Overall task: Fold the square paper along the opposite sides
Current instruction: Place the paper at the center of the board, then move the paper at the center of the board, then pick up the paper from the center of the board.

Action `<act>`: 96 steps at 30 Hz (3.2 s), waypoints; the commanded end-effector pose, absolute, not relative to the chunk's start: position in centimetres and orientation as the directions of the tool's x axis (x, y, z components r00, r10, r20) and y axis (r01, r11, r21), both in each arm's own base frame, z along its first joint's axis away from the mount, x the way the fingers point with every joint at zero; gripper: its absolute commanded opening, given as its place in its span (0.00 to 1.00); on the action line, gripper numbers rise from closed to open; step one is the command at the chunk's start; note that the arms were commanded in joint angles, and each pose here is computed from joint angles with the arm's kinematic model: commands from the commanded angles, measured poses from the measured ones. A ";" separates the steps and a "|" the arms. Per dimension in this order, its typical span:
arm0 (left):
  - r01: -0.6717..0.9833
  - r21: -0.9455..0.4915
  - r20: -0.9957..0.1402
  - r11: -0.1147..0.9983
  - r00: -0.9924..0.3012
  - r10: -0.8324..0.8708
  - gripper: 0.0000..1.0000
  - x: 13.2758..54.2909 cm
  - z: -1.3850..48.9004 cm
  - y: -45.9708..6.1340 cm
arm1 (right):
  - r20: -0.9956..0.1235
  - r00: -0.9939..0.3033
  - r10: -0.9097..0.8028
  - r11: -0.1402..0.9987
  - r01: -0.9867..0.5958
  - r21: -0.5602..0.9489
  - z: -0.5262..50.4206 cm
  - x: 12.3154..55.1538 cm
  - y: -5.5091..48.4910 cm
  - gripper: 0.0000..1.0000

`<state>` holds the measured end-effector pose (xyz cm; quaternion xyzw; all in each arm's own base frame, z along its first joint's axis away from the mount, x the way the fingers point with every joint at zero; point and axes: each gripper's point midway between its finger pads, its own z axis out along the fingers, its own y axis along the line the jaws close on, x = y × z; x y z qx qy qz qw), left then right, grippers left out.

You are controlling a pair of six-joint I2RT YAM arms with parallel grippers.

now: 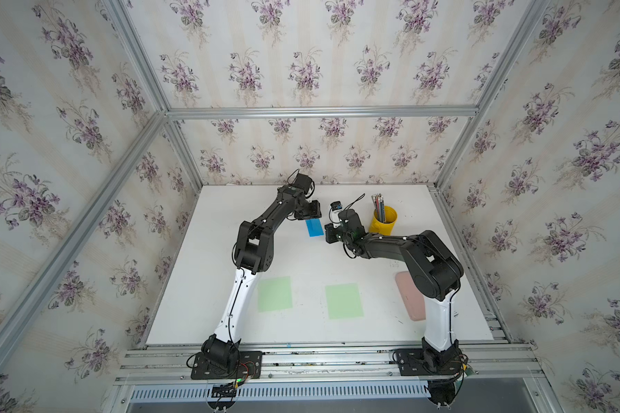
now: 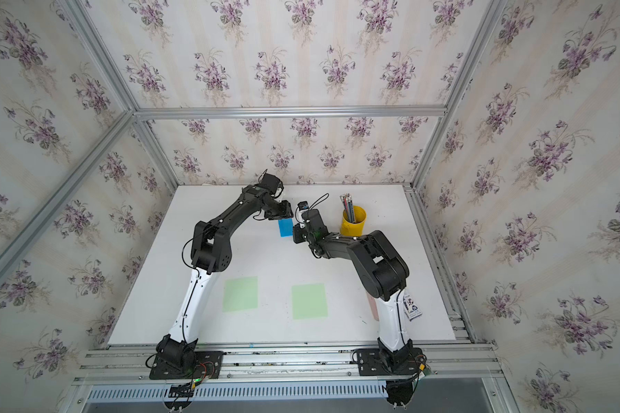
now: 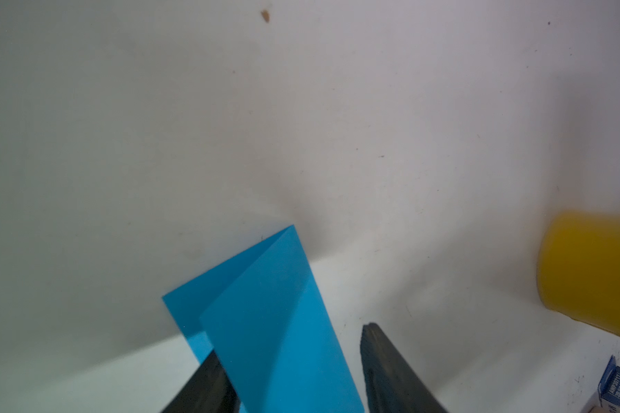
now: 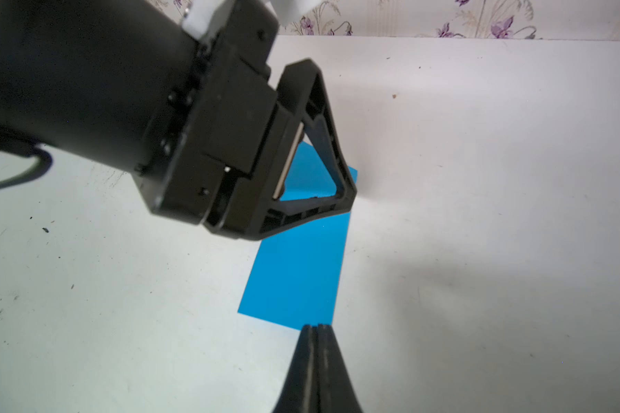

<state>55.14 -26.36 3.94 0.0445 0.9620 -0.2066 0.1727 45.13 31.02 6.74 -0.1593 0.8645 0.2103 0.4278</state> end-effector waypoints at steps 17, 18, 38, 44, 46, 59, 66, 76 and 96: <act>0.182 -0.392 -0.456 0.902 -0.890 -0.018 0.58 57.0 7.9 -26.5 | -0.816 -0.570 -0.099 0.867 -0.452 0.211 8.2 45.0 30.7 0.00; 0.186 -0.384 -0.474 0.904 -0.880 -0.020 0.59 57.2 8.9 -26.3 | -0.817 -0.567 -0.098 0.868 -0.451 0.209 8.3 45.0 30.6 0.00; -0.092 -0.073 -0.252 0.993 -0.962 -0.108 0.68 28.2 11.0 -9.2 | -0.859 -0.303 -0.412 0.490 -0.869 0.071 8.8 26.8 39.9 0.46; -0.212 -0.121 -0.219 0.970 -0.947 -0.234 0.69 25.1 9.0 -6.2 | -0.809 -0.107 -0.578 0.407 -0.897 -0.172 6.1 23.9 45.4 0.51; -0.219 -0.132 -0.217 0.967 -0.945 -0.243 0.69 25.0 8.6 -6.2 | -0.766 -0.094 -0.636 0.403 -0.887 -0.226 4.4 24.0 46.2 0.52; -0.193 -0.290 -0.111 0.937 -0.966 -0.233 0.70 26.2 4.9 -9.8 | -0.695 -0.144 -0.705 0.461 -0.837 -0.295 0.7 28.9 43.1 0.52; -0.133 -0.277 -0.144 0.952 -0.973 -0.178 0.69 29.2 5.6 -10.3 | -0.876 -0.239 -0.420 0.514 -0.858 -0.013 10.2 30.1 43.5 0.53; -0.112 -0.283 -0.084 0.953 -0.987 -0.140 0.73 30.5 4.1 -11.3 | -0.752 -0.520 -0.406 0.491 -0.818 0.300 5.9 26.1 39.7 0.55; -0.122 -0.288 0.012 0.950 -0.992 -0.124 0.70 28.5 0.1 -12.7 | -0.689 -0.458 -0.562 0.358 -0.885 0.297 0.6 22.6 43.5 0.55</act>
